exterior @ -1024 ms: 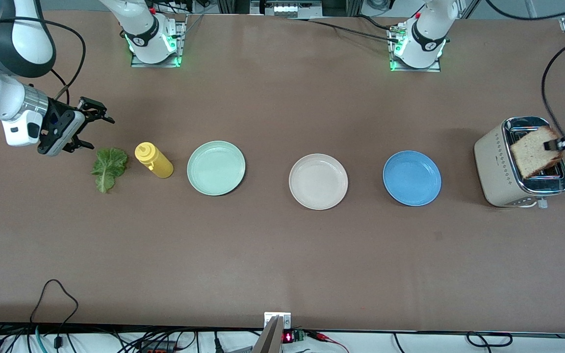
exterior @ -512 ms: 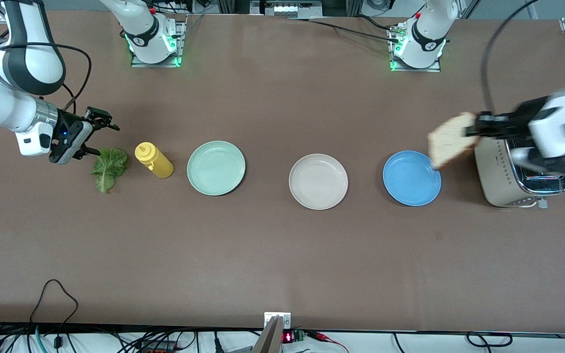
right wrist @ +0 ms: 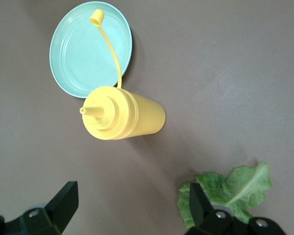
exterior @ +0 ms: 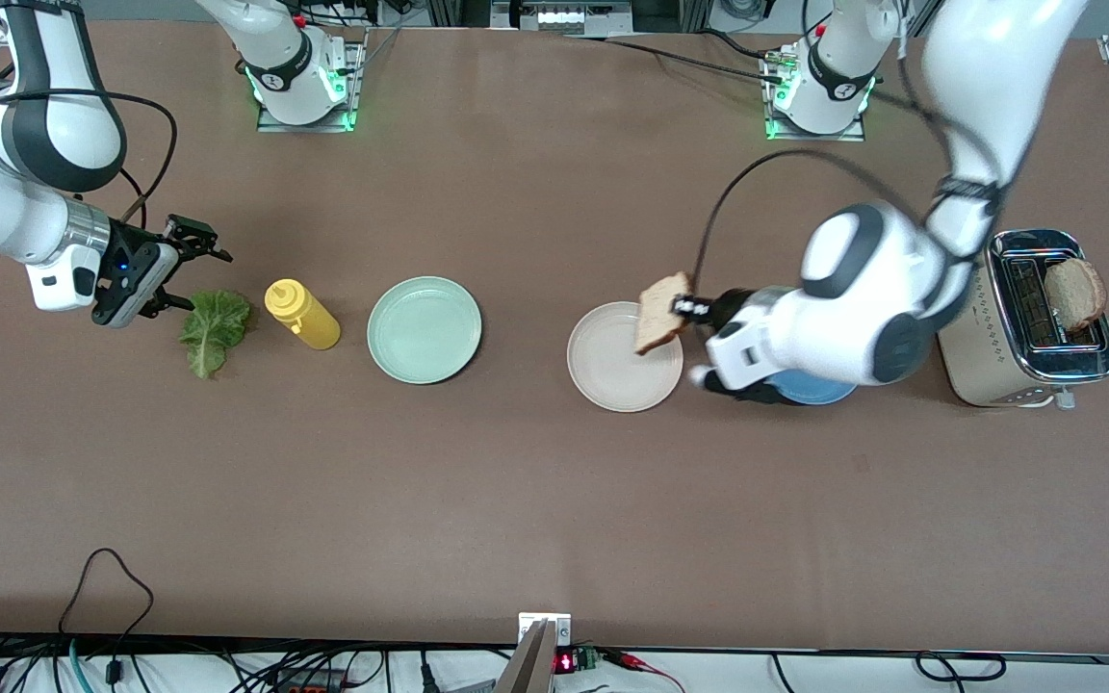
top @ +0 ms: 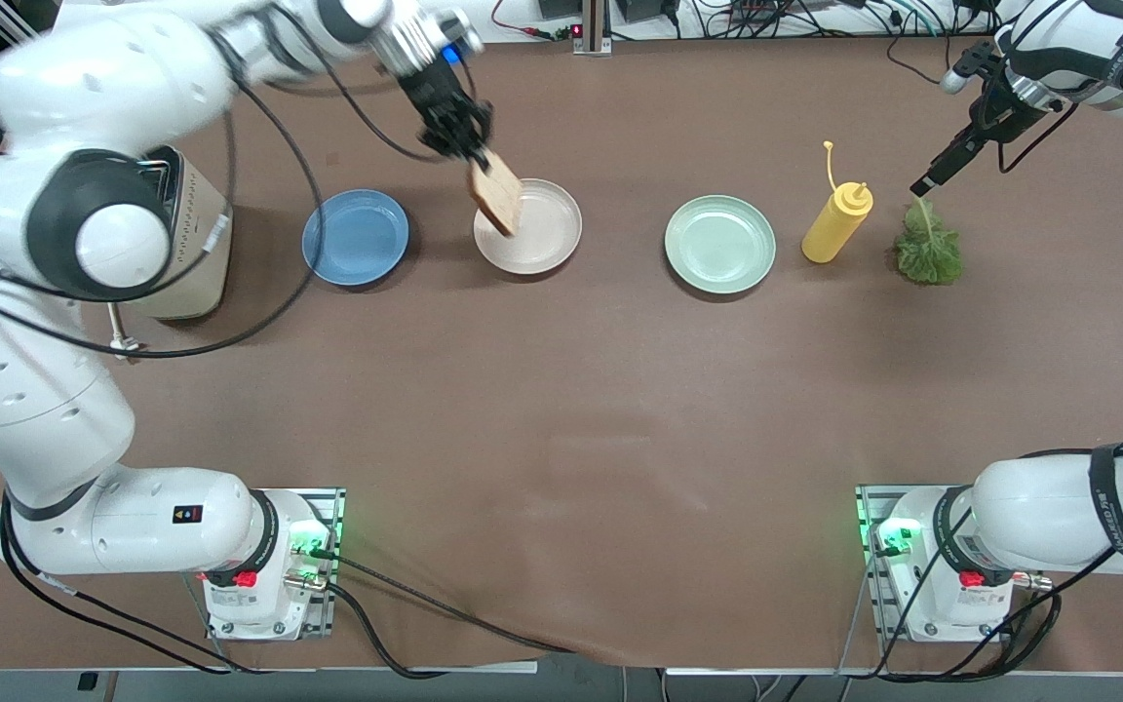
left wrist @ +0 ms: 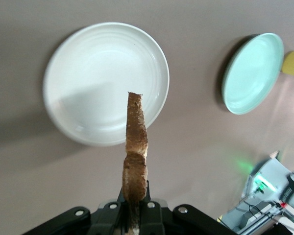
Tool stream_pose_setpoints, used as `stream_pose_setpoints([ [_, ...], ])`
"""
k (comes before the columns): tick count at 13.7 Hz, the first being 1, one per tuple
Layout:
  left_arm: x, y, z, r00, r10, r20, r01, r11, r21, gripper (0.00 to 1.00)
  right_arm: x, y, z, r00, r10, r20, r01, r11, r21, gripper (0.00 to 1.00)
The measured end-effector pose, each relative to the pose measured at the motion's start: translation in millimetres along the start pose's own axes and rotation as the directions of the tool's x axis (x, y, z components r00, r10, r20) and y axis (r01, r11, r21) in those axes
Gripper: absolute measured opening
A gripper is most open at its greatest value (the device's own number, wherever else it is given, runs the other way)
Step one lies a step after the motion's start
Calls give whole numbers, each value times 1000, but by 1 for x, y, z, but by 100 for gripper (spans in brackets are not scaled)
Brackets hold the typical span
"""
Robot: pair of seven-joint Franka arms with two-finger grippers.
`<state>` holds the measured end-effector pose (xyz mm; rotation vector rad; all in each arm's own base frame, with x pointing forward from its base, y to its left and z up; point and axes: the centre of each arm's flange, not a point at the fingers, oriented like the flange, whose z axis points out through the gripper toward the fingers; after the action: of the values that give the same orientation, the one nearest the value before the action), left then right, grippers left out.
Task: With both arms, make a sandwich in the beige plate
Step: 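Lift the bread with the left gripper and carry it over the beige plate, then lower the bread onto the beige plate and open the left gripper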
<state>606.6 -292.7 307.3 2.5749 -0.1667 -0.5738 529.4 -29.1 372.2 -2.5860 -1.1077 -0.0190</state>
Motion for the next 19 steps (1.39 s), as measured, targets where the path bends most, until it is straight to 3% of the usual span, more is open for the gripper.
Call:
stream_pose_setpoints([
  [3, 12, 5, 52, 1000, -18, -12, 18, 999, -29, 9, 2, 4, -1, 1000, 0, -3, 0, 1000, -3, 100],
  [7, 19, 4, 45, 996, -67, -54, 61, 993, -101, 9, 4, 6, -2, 1000, 1, -4, -1, 1000, -4, 100],
  [17, 35, -24, 60, 991, -118, -60, 110, 986, -124, 9, -4, 27, 8, 1000, 1, 2, -1, 1000, 12, 100],
  [19, 38, -29, 67, 990, -127, -53, 120, 985, -126, 14, -3, 29, 9, 1000, -1, 2, 1, 1000, 12, 100],
])
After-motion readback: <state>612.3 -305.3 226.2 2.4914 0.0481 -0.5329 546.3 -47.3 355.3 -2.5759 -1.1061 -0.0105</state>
